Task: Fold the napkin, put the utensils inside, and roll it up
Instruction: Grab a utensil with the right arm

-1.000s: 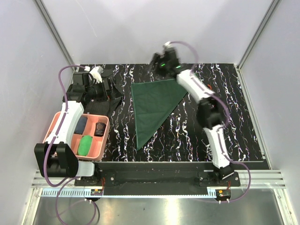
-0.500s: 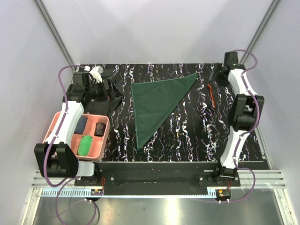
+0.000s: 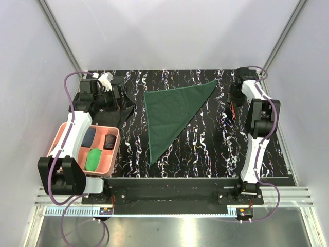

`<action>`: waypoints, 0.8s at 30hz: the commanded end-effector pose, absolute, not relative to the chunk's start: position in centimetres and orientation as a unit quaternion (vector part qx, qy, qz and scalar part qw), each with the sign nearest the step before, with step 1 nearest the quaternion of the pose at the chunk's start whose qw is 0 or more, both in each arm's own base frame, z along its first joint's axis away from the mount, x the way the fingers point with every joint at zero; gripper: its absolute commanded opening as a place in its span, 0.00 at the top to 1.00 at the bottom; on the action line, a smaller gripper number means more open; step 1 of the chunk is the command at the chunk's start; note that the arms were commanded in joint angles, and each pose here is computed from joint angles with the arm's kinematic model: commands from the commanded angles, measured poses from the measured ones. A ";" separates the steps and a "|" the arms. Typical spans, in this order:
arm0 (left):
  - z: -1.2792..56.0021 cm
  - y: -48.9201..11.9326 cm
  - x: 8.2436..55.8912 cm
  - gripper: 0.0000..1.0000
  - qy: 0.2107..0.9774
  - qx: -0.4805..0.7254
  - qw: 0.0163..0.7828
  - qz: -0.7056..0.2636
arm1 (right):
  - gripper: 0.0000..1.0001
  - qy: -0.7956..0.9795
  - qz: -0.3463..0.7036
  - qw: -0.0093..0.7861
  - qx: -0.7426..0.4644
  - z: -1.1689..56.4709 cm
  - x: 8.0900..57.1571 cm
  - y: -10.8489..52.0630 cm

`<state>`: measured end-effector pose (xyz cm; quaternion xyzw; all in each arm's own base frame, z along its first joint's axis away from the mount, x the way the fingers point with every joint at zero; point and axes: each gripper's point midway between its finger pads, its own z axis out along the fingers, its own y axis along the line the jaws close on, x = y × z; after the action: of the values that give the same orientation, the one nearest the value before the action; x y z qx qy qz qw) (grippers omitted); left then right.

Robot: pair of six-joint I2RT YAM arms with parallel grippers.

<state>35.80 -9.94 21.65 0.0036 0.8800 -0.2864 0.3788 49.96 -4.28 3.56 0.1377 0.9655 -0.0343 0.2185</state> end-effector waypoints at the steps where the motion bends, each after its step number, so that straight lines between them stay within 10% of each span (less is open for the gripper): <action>1: 22.4 -9.6 36.6 0.01 0.870 0.015 0.406 -0.277 | 0.53 0.967 -0.056 0.210 0.135 2.8 49.8 -5.6; 7: 22.6 -9.6 36.5 0.01 0.868 0.016 0.409 -0.280 | 0.60 0.973 -0.022 0.191 0.131 1.0 49.5 -5.0; 12: 22.9 -9.7 36.4 0.01 0.867 0.017 0.411 -0.282 | 0.98 0.973 0.027 0.181 0.139 0.7 49.0 -3.6; 24: 24.7 -17.1 34.8 0.04 0.832 0.091 0.418 -0.353 | 1.00 0.845 0.406 0.284 0.202 15.3 44.7 10.0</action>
<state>35.24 -13.08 21.31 0.0406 0.8740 -0.3042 0.3768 44.43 2.48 4.40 0.2194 0.9370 0.1902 0.1944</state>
